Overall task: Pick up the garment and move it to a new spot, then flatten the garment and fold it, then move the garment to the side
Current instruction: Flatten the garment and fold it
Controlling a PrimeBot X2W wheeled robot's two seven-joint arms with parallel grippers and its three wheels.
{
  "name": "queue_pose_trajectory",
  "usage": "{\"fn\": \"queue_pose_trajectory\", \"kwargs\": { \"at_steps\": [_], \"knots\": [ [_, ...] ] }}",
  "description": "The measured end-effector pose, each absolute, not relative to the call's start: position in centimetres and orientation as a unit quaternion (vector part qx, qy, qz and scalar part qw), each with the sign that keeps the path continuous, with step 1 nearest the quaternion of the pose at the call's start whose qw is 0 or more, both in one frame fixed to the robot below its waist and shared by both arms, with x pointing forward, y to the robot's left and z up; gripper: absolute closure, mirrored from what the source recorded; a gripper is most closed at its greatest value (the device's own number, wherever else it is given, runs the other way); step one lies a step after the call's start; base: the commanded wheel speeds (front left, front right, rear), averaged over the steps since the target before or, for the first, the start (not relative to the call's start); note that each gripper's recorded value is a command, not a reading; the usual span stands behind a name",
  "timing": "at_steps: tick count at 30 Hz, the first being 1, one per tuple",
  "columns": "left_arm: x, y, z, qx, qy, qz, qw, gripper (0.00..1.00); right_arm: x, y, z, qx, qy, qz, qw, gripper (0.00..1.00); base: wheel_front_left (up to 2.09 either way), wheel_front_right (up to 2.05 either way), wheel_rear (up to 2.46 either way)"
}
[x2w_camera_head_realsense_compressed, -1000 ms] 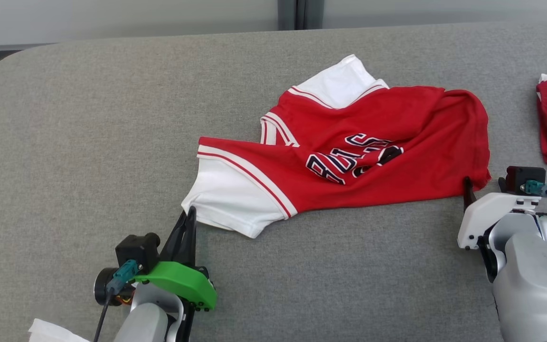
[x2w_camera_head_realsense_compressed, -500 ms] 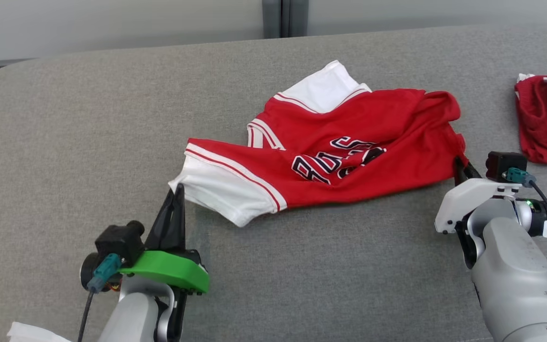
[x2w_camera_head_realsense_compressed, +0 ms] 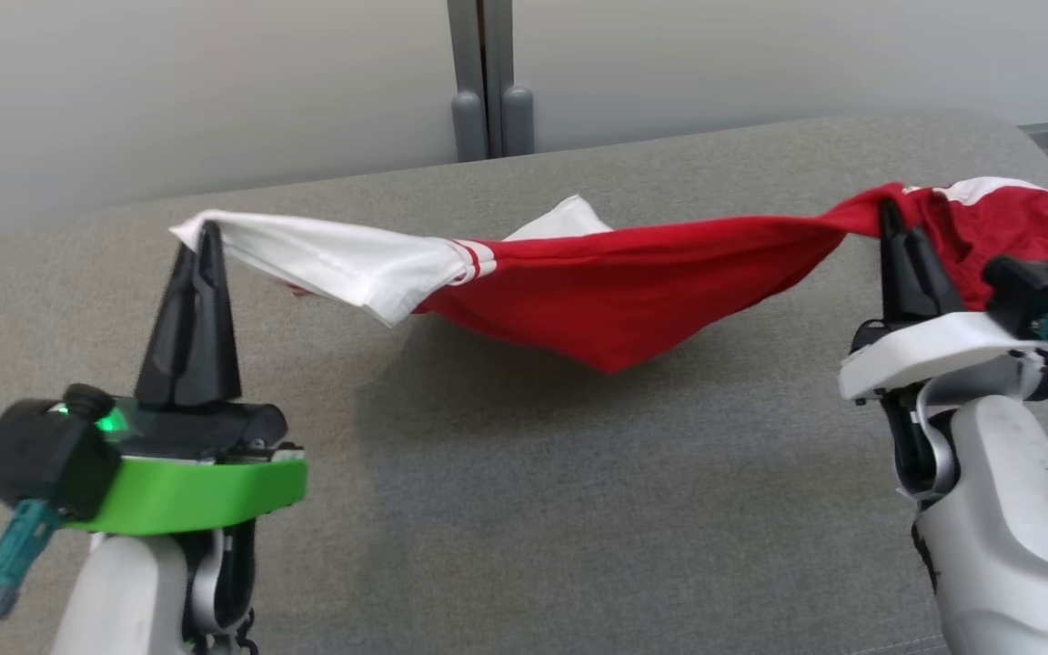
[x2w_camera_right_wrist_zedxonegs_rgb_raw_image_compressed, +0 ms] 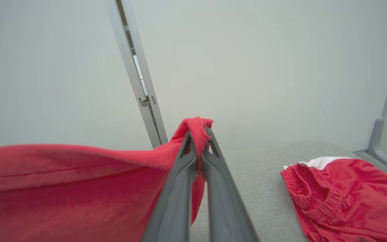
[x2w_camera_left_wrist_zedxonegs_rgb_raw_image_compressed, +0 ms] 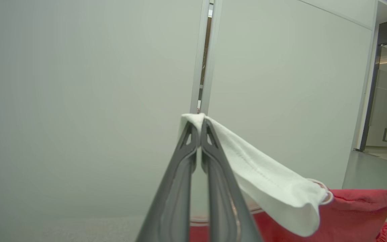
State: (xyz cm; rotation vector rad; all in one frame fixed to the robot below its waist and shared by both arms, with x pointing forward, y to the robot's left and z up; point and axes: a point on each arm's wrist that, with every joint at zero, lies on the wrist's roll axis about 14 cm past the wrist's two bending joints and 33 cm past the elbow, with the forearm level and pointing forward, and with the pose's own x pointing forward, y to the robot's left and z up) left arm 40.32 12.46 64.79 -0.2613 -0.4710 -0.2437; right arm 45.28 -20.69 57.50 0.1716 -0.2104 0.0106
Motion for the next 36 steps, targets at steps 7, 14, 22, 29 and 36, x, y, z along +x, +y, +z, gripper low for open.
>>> {"fn": "queue_pose_trajectory", "kwargs": {
  "at_steps": [7, 14, 22, 29, 36],
  "knots": [
    [35.3, 11.6, 76.0, -0.082, -0.384, -0.164, 0.905, 1.0, 38.7, -22.3, 69.1, 0.068, -0.266, 0.009, 0.962, 1.0, 0.0, 0.0, 0.0],
    [30.4, 9.7, 83.8, -0.005, -0.487, -0.213, 0.847, 1.0, 31.4, -23.1, 77.2, 0.022, -0.38, -0.009, 0.925, 1.0, 0.0, 0.0, 0.0],
    [33.4, 9.0, 84.5, 0.021, -0.461, -0.224, 0.858, 1.0, 31.8, -23.2, 76.7, 0.003, -0.345, -0.02, 0.938, 1.0, 0.0, 0.0, 0.0],
    [42.7, 9.2, 80.5, 0.022, -0.371, -0.22, 0.902, 1.0, 39.8, -22.5, 72.8, -0.02, -0.264, -0.005, 0.964, 1.0, 0.0, 0.0, 0.0],
    [51.8, 10.1, 83.9, 0.043, -0.382, -0.19, 0.903, 1.0, 49.8, -21.6, 76.8, -0.045, -0.297, 0.003, 0.954, 1.0, 0.0, 0.0, 0.0]
  ]
}}
